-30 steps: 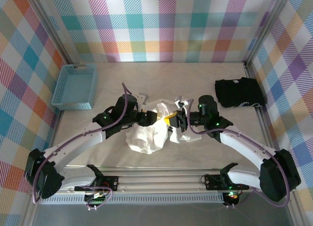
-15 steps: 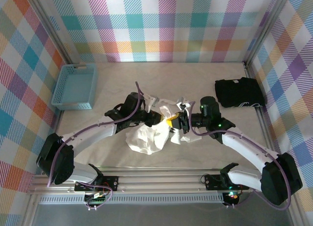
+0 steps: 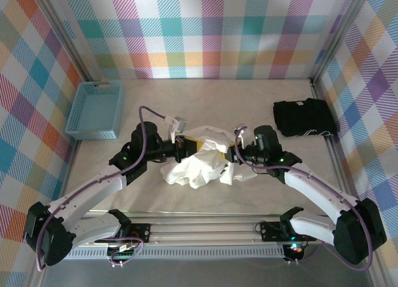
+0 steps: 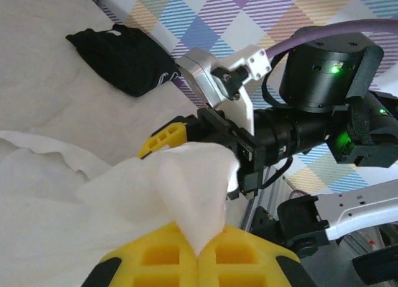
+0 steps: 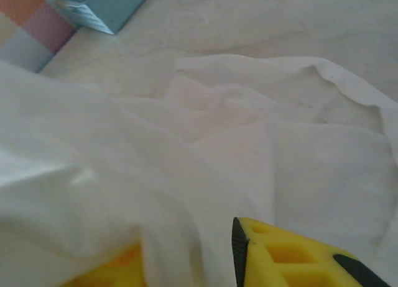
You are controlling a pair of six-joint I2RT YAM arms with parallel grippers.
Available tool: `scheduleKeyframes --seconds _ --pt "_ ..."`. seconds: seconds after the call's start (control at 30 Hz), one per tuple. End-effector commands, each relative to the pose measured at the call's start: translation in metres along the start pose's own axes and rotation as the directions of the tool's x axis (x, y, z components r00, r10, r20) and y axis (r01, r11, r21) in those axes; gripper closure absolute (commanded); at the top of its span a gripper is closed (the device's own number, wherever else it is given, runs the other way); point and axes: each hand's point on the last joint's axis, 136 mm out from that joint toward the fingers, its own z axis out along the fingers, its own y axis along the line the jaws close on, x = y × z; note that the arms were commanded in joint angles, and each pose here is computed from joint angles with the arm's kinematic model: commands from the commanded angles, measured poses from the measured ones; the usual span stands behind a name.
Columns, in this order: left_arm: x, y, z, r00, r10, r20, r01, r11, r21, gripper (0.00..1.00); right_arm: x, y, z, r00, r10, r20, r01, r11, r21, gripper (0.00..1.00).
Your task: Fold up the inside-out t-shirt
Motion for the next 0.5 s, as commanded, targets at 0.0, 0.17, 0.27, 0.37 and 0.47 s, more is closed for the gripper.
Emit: scheduleKeyframes --seconds 0.0,0.17,0.27,0.37,0.47 --pt "-0.006 -0.006 -0.004 0.999 -0.004 0.041 0.002 0.999 0.037 1.00 -0.011 -0.009 -0.016 1.000 -0.009 -0.003 0.009 0.995 0.095 0.64" --pt "-0.011 0.007 -0.004 0.997 -0.048 0.052 0.050 0.998 -0.042 1.00 -0.010 0.027 -0.039 0.992 -0.122 0.036 0.124 0.990 -0.063 0.60" --pt "-0.012 0.015 -0.003 0.996 -0.070 0.057 0.075 0.994 -0.083 1.00 -0.005 0.062 -0.053 0.984 -0.163 0.070 0.175 0.955 -0.240 0.61" --pt "-0.013 0.020 -0.002 0.994 -0.086 0.062 0.092 0.991 -0.102 1.00 0.002 0.085 -0.059 0.978 -0.185 0.096 0.207 0.907 -0.367 0.63" --pt "-0.012 0.023 -0.002 0.994 -0.099 0.054 0.105 0.987 -0.120 1.00 0.004 0.104 -0.060 0.972 -0.207 0.115 0.237 0.858 -0.456 0.66"
